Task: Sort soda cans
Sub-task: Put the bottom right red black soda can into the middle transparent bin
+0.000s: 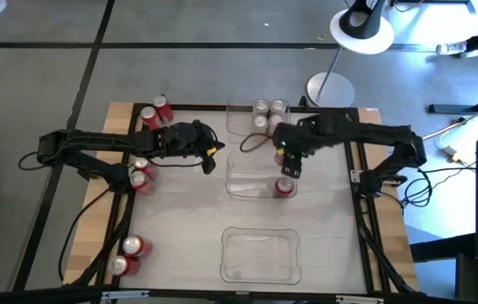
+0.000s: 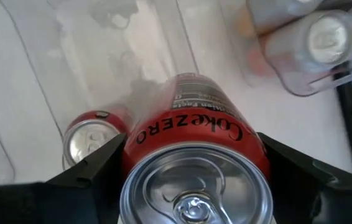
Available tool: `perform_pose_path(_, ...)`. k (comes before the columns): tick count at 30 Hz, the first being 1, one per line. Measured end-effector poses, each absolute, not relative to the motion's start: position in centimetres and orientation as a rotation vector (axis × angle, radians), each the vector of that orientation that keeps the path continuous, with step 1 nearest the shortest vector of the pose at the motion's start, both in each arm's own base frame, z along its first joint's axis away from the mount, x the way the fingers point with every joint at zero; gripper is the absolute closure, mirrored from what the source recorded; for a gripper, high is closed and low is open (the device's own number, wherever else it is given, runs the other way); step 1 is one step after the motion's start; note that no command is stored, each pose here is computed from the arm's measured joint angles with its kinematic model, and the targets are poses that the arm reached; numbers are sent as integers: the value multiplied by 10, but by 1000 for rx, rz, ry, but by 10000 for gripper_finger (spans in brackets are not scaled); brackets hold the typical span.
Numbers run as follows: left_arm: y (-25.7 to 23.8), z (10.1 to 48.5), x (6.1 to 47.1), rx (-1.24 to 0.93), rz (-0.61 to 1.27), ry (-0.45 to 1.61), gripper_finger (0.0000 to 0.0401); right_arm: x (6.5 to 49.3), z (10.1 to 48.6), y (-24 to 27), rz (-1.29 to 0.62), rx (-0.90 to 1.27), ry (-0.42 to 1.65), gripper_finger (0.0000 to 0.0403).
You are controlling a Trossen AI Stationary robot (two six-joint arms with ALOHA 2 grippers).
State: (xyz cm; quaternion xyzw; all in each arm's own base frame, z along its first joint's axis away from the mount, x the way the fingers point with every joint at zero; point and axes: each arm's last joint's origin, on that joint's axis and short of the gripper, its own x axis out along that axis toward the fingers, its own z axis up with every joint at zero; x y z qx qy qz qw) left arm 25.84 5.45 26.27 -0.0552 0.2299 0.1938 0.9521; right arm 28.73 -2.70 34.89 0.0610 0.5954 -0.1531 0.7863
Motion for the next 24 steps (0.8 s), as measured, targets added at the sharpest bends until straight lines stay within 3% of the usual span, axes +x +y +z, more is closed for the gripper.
perform_pose_path(13, 53, 261, 260, -73, 380, 486, 397, 323, 298, -58, -217, 207, 1460, 118)
perform_pose_path(24, 53, 261, 260, -73, 379, 485, 397, 327, 244, -58, -192, 241, 1459, 118)
